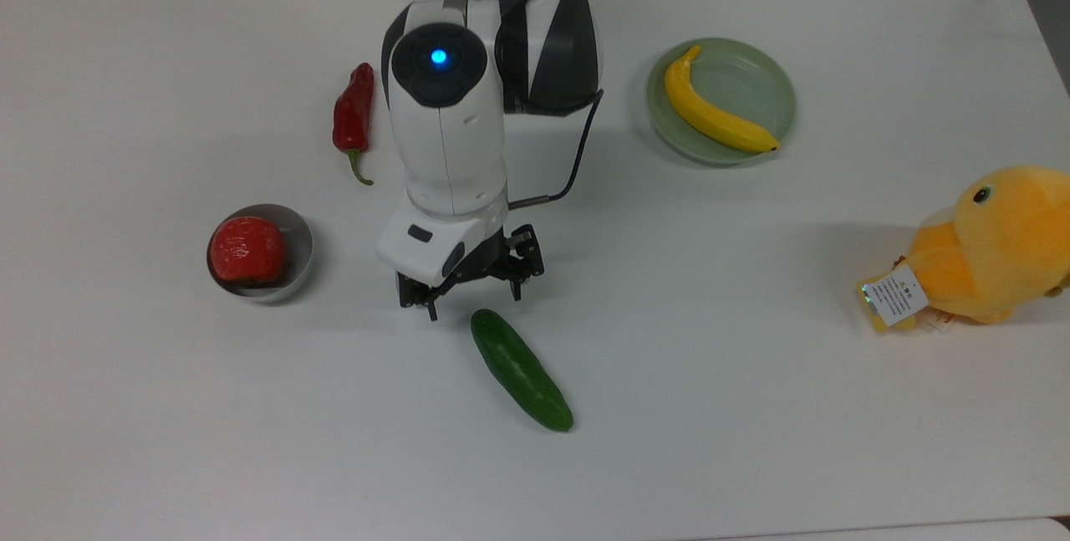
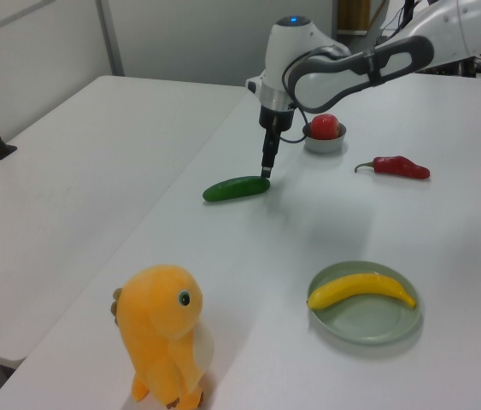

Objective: Put the cucumber on the left side of the bowl
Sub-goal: 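Move the open gripper down over the green cucumber's end, then close the gripper on the cucumber's end and lift it slightly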

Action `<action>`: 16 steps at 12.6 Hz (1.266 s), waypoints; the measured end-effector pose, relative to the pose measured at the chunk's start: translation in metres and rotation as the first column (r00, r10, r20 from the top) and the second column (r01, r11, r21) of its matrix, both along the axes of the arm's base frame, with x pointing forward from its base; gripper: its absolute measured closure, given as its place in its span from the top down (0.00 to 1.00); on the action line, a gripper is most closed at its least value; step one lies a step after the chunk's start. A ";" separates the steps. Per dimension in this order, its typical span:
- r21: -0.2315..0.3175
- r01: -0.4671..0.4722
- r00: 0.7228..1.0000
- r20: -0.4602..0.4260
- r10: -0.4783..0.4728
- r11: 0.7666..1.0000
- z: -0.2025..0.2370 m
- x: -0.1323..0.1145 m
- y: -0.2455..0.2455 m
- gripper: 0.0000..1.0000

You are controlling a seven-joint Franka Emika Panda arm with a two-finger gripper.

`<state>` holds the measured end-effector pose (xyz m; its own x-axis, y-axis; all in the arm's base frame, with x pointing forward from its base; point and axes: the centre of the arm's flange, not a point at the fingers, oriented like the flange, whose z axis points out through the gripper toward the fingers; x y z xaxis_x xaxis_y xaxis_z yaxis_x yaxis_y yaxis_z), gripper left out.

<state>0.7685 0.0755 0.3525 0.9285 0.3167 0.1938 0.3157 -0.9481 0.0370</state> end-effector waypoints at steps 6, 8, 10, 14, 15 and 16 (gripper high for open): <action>-0.032 -0.083 0.996 0.015 0.084 0.996 -0.003 0.005 0.026 1.00; -0.055 -0.136 0.990 0.021 0.138 0.989 -0.004 0.005 0.031 1.00; -0.069 -0.179 0.981 0.059 0.183 0.981 -0.002 0.008 0.033 1.00; -0.098 -0.203 0.973 0.092 0.212 0.974 -0.021 0.014 0.033 1.00; -0.100 -0.204 0.973 0.092 0.214 0.974 -0.027 0.015 0.033 1.00; -0.100 -0.206 0.973 0.086 0.215 0.973 -0.032 0.015 0.033 1.00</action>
<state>0.7831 0.1085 0.3202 0.8176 0.5231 0.2407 0.4986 -0.8522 0.1586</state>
